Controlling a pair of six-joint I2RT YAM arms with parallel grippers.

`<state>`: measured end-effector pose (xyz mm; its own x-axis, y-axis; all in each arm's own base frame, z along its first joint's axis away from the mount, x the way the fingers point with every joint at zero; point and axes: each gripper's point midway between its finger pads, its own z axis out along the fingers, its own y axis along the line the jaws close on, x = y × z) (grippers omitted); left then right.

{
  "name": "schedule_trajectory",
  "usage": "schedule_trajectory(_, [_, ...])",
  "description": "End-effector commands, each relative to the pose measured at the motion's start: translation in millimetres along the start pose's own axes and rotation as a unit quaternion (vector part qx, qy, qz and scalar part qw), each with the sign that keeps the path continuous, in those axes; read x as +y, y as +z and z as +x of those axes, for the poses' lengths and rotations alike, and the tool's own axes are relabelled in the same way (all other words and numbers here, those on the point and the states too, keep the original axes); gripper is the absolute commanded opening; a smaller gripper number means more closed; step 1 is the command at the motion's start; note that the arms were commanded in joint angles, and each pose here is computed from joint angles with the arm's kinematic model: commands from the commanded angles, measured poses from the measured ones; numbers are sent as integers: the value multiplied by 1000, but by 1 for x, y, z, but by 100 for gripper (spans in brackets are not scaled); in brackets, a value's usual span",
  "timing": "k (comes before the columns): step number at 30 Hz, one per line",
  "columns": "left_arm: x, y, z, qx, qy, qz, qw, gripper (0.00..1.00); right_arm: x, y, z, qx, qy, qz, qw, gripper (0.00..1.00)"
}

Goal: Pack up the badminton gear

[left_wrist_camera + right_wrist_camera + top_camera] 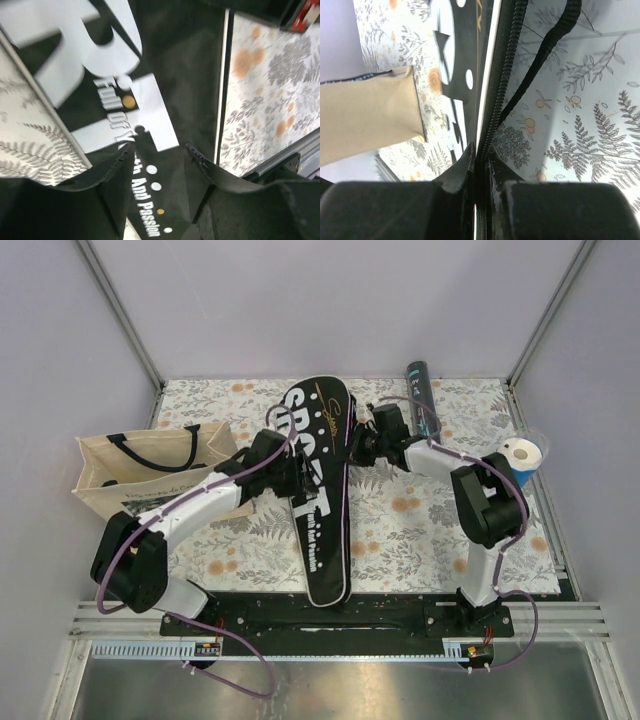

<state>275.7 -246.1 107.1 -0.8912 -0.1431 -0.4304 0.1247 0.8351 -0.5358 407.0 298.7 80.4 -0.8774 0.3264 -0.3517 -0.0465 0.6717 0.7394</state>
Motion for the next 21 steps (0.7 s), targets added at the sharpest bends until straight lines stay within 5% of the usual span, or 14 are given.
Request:
schedule_trajectory(1, [-30,-47,-75,-110,54,-22,992,49,67,-68,-52,-62,-160,-14,985,0])
schedule_trajectory(12, [-58,-126,-212,-257,-11,-31,966,57,101,-176,-100,-102,-415,104,898,0])
schedule_trajectory(21, [-65,-144,-267,-322,-21,15,946,63,54,-191,-84,-75,-526,230,815,0])
